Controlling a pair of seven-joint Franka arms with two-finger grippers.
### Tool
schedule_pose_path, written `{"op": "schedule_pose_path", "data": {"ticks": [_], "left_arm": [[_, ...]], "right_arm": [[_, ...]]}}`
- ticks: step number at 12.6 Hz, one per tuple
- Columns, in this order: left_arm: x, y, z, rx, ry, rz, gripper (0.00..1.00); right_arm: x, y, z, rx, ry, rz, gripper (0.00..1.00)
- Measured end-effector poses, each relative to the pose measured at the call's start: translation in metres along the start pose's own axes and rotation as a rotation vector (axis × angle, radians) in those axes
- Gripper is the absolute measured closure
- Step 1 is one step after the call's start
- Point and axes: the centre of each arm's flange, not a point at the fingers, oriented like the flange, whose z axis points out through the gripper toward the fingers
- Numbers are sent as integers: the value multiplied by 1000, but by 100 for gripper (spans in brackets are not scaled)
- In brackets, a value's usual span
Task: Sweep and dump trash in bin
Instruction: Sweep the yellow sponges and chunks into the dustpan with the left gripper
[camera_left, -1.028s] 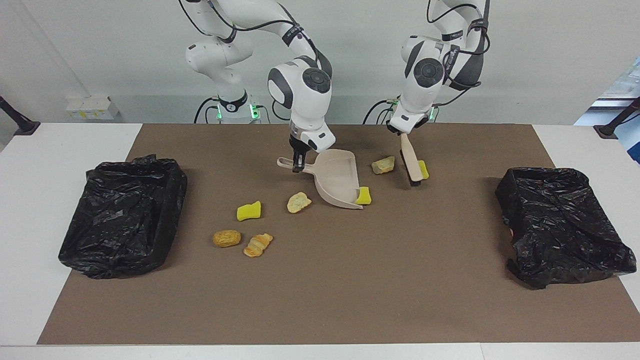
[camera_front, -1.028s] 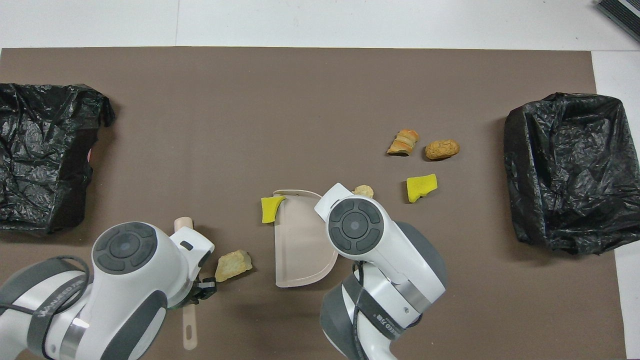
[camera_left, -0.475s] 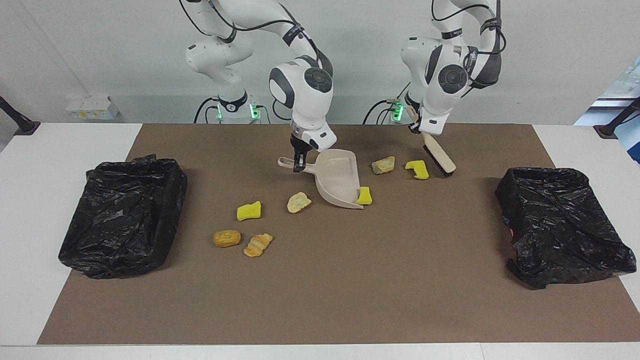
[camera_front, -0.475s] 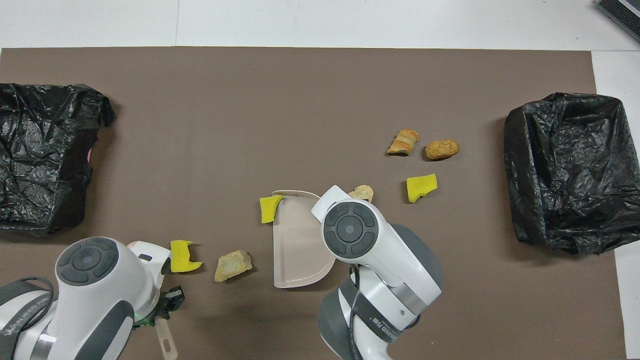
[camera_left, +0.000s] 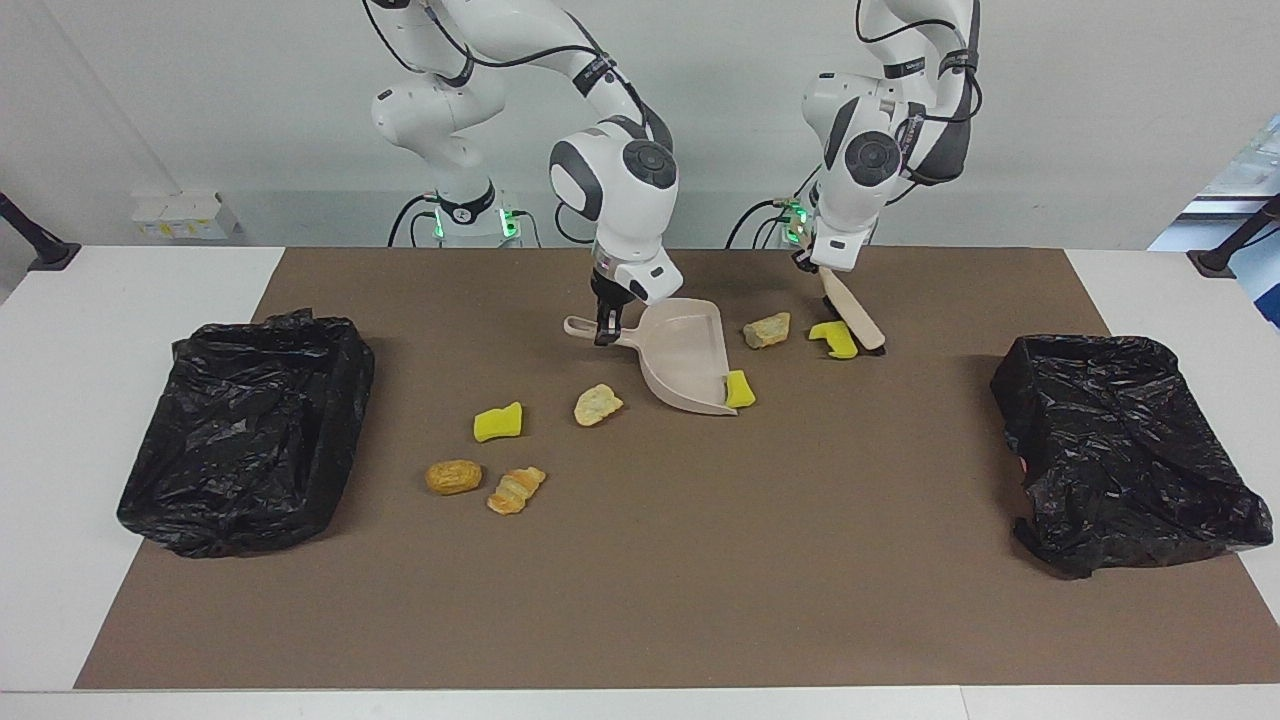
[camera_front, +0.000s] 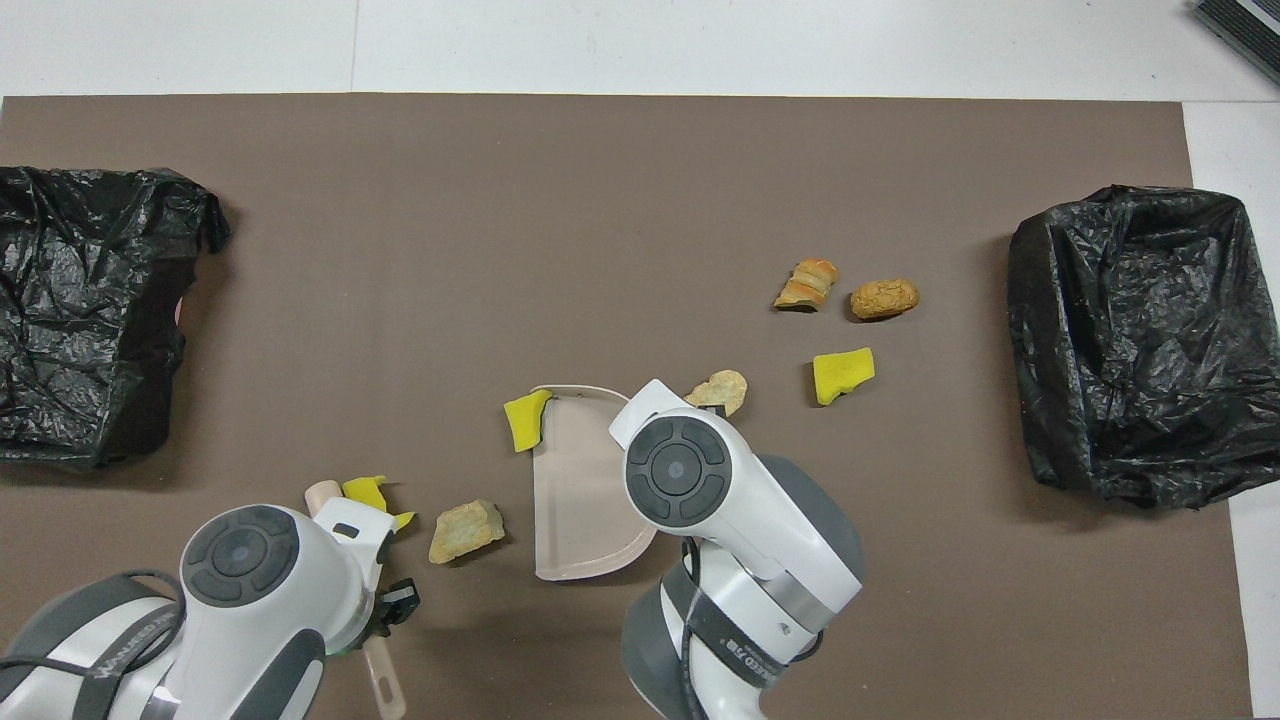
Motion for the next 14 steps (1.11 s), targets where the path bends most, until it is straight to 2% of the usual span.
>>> {"op": "schedule_pose_path", "data": {"ticks": [4,6,10,14], "left_arm": [[-25,60,6,-137,43,93,75],[-30,81,-2,-191,35,165,75],[-46,127,-25,-232,64,339,75],[-47,153,-43,-236,64,374,75]], "right_arm": [[1,1,1,-5,6,-1,69],[2,1,2,-4,5,-1,69],[2,2,4,-7,9,1,69],[2,3,5,-8,10,2,69]]}}
